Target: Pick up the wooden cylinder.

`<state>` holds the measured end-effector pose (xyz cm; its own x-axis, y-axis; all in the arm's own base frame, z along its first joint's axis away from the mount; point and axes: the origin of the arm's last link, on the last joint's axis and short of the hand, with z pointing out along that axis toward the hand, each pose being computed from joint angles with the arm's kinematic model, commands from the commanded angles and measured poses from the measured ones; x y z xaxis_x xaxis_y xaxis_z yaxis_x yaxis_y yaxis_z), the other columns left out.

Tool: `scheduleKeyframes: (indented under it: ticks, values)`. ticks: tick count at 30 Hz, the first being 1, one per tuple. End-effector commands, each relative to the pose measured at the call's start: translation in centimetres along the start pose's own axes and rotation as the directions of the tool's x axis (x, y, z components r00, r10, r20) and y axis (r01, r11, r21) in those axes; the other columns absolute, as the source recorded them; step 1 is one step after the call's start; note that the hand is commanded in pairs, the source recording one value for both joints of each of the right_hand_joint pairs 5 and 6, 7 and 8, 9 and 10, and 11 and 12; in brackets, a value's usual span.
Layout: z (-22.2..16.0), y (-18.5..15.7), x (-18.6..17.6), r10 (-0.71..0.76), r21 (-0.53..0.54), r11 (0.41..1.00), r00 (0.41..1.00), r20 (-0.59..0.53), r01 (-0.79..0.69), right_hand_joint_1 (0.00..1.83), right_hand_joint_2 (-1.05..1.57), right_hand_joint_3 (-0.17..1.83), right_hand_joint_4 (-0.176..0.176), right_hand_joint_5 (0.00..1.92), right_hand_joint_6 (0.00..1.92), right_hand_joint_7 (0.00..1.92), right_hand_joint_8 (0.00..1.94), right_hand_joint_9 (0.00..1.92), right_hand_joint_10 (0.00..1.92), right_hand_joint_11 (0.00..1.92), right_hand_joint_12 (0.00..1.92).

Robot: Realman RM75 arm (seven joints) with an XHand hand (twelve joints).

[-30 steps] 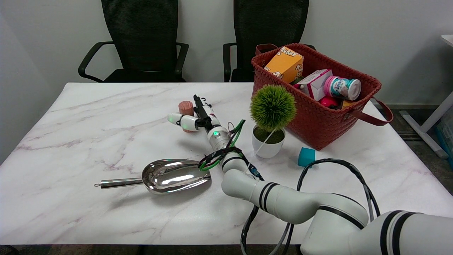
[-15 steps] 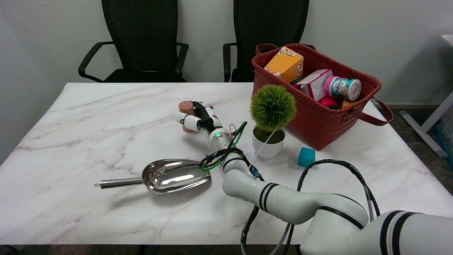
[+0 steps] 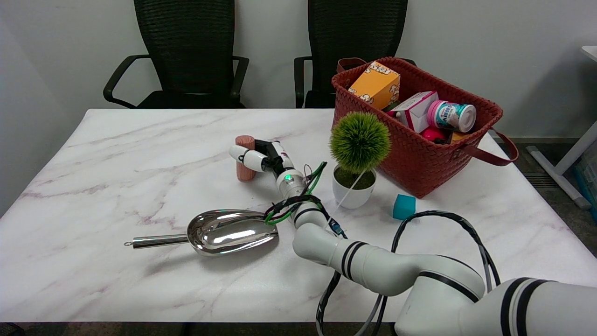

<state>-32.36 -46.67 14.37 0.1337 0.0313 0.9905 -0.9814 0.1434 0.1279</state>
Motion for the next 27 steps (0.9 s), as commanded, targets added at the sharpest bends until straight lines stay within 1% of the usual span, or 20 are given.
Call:
scheduleKeyframes:
  ticks: [1,3,6,7,8,9,12,14,17,19,22,27]
  values:
    - [-0.1,-0.2,-0.2,0.020,0.006,1.000,1.000,-0.004,-0.020,0.90,1.19,-0.17,0.000,0.73,0.73,0.88,0.88,0.49,0.49,0.07,0.07]
    - [-0.2,-0.3,-0.3,0.024,0.010,1.000,1.000,-0.002,-0.024,0.90,1.19,-0.17,0.000,0.73,0.73,0.88,0.88,0.50,0.50,0.09,0.09]
    - [-0.3,-0.6,-0.4,0.035,0.026,0.999,0.999,-0.002,-0.035,0.90,1.19,-0.17,0.000,0.72,0.72,0.88,0.88,0.52,0.52,0.17,0.17]
    - [-0.5,-4.2,-3.5,0.088,0.115,0.989,0.994,0.066,-0.095,0.91,1.19,-0.17,0.000,0.72,0.72,0.88,0.88,0.52,0.52,0.20,0.20]
    - [-0.5,-4.1,-3.3,0.088,0.116,0.989,0.994,0.060,-0.095,0.91,1.18,-0.17,0.000,0.72,0.72,0.88,0.88,0.53,0.53,0.22,0.22]
    - [-0.4,-1.0,-0.3,0.042,0.043,0.998,0.999,-0.010,-0.042,0.92,1.18,-0.17,0.000,0.72,0.72,0.89,0.89,0.53,0.53,0.23,0.23]
    - [-0.4,-1.3,-0.2,0.044,0.058,0.997,0.999,-0.018,-0.043,0.93,1.17,-0.17,0.000,0.71,0.71,0.89,0.89,0.54,0.54,0.29,0.29]
    - [-0.5,-1.4,-0.2,0.048,0.064,0.997,0.999,-0.018,-0.046,0.94,1.15,-0.17,0.000,0.71,0.71,0.89,0.89,0.55,0.55,0.39,0.39]
    - [-0.6,-1.7,-0.2,0.055,0.079,0.996,0.998,-0.027,-0.053,0.96,1.13,-0.17,0.000,0.69,0.69,0.91,0.91,0.60,0.60,0.71,0.71]
    - [-0.7,-1.9,0.0,0.060,0.091,0.994,0.998,-0.036,-0.056,0.97,1.13,-0.17,0.000,0.69,0.69,0.93,0.93,0.66,0.66,0.80,0.80]
    - [-0.7,-2.3,0.2,0.069,0.111,0.992,0.997,-0.047,-0.063,0.98,1.13,-0.17,0.000,0.71,0.71,1.00,1.00,0.75,0.75,0.91,0.91]
    - [-0.8,-3.2,0.5,0.077,0.148,0.987,0.995,-0.060,-0.067,0.98,1.15,-0.17,0.000,0.73,0.73,1.07,1.07,0.83,0.83,0.95,0.95]
